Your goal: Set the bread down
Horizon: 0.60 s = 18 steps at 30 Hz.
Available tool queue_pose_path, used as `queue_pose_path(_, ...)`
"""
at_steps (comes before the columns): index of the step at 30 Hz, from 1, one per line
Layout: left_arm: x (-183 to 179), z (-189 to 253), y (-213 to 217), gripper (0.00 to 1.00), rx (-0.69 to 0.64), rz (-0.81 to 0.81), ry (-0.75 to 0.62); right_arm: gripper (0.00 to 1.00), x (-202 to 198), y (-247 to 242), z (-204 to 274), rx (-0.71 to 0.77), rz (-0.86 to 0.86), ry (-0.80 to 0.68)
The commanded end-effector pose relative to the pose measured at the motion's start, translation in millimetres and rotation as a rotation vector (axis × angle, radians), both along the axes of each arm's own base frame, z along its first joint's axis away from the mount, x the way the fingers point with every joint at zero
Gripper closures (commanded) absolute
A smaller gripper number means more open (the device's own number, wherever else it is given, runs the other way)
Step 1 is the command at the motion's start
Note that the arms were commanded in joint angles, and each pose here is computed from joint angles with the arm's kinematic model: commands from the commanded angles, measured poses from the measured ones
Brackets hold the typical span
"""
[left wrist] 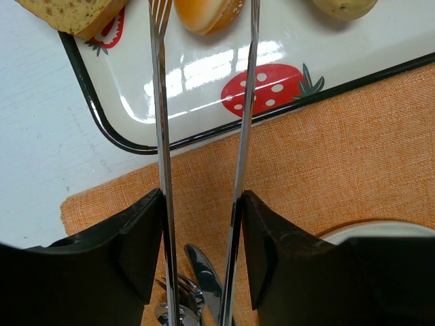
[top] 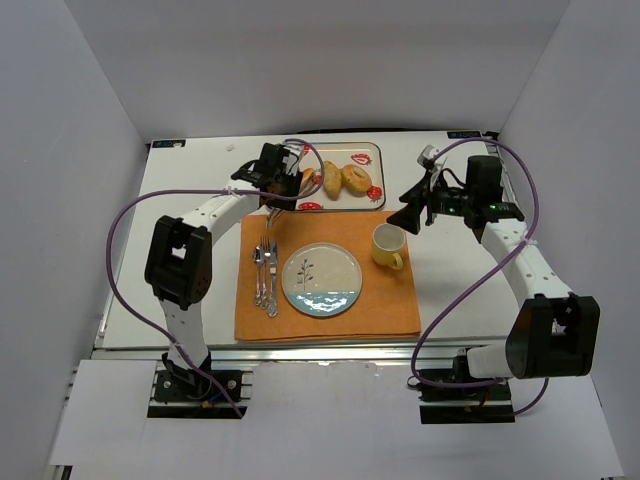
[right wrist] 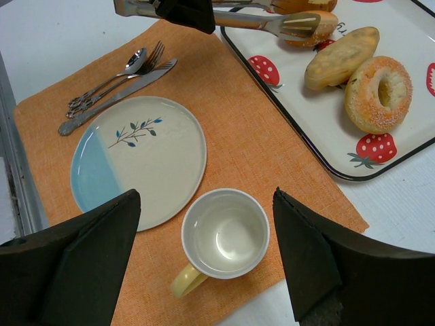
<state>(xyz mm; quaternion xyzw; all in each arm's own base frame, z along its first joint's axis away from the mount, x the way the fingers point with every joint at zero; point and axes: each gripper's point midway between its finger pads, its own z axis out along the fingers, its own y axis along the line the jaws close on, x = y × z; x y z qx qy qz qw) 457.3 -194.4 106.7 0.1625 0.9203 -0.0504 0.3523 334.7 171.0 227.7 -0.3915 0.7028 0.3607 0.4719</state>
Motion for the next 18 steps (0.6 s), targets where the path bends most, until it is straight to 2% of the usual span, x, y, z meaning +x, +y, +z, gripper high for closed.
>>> queue_pose_path(1, -2, 46, -6, 0.42, -0.061, -0.014, -0.089, 0.17, -2, 2, 9, 0.022, 0.019, -0.031)
queue_pose_path(6, -3, 47, -7, 0.42, -0.069, -0.018, -0.092, 0.17, -3, 1, 8, 0.023, 0.018, -0.027)
queue_pose_path(14, 2, 31, 1, 0.45, -0.012, 0.012, -0.068, 0.17, -2, 1, 8, 0.025, 0.017, -0.029)
queue_pose_path(16, 6, 29, -1, 0.49, -0.013, 0.013, -0.066, 0.17, -2, 1, 9, 0.025, 0.017, -0.03)
queue_pose_path(18, 8, 27, -3, 0.6, -0.014, 0.01, -0.058, 0.17, -2, 1, 9, 0.025, 0.014, -0.029)
